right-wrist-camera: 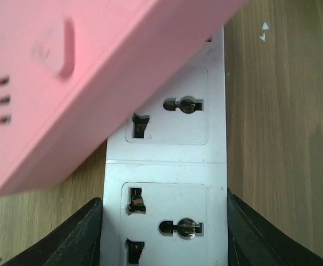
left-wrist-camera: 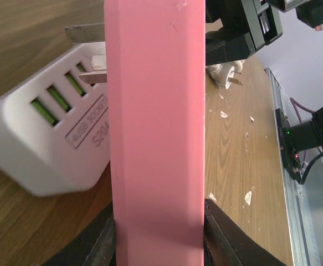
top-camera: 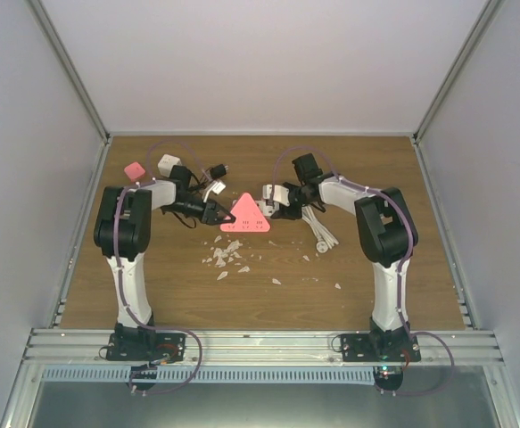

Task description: Pull the plug off the socket

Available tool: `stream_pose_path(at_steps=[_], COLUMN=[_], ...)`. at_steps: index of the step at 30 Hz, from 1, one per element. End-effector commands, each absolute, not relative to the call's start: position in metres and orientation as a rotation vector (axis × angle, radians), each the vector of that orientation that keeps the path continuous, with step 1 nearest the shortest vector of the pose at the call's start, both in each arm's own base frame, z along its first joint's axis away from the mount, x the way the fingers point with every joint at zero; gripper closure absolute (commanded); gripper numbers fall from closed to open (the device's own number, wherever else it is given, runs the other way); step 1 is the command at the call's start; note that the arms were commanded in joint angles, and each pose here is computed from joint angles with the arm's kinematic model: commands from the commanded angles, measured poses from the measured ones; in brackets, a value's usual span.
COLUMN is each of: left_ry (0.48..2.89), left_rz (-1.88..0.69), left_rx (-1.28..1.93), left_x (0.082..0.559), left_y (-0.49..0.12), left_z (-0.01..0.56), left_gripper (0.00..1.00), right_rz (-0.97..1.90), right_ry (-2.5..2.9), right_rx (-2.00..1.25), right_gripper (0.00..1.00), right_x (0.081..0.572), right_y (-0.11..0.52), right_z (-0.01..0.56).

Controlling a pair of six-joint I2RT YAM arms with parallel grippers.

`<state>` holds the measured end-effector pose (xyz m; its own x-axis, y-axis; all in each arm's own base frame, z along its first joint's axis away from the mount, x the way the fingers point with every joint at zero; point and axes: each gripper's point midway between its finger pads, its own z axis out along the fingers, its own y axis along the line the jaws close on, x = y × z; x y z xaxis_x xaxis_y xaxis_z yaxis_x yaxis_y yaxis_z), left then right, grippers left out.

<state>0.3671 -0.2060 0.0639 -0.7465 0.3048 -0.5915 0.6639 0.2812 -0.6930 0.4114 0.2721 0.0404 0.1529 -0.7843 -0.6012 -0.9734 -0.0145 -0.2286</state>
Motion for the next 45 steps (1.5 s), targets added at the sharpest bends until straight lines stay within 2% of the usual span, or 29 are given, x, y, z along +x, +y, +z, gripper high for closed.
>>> stream_pose_path(at_steps=[1, 24, 28, 35, 45], left_ry=[2.138, 2.123, 2.113, 2.102, 2.003], left_rz=[-1.38, -1.171, -1.083, -0.743, -0.164], left_rx=[0.899, 0.905, 0.943, 1.095, 1.278], left_x=[0.377, 0.393, 0.393, 0.384, 0.363], left_y=[-0.199, -0.173, -0.166, -0.135, -0.084], left_z=[0.09, 0.118, 0.127, 0.142, 0.172], left_gripper=[0.85, 0.85, 0.86, 0.85, 0.84], right_rz=[0.488, 0.439, 0.436, 0.451, 0.46], right_ry=[1.856, 2.193, 2.179, 2.152, 2.079], right_rx=[-1.843, -1.568, -1.569, -1.545, -1.492], right_gripper=[0.71, 0.63, 0.54, 0.24, 0.02], right_x=[0.393, 0.408, 0.407, 0.411, 0.428], right_y=[0.241, 0.131, 0.13, 0.135, 0.145], right_z=[0.011, -0.002, 0.002, 0.016, 0.051])
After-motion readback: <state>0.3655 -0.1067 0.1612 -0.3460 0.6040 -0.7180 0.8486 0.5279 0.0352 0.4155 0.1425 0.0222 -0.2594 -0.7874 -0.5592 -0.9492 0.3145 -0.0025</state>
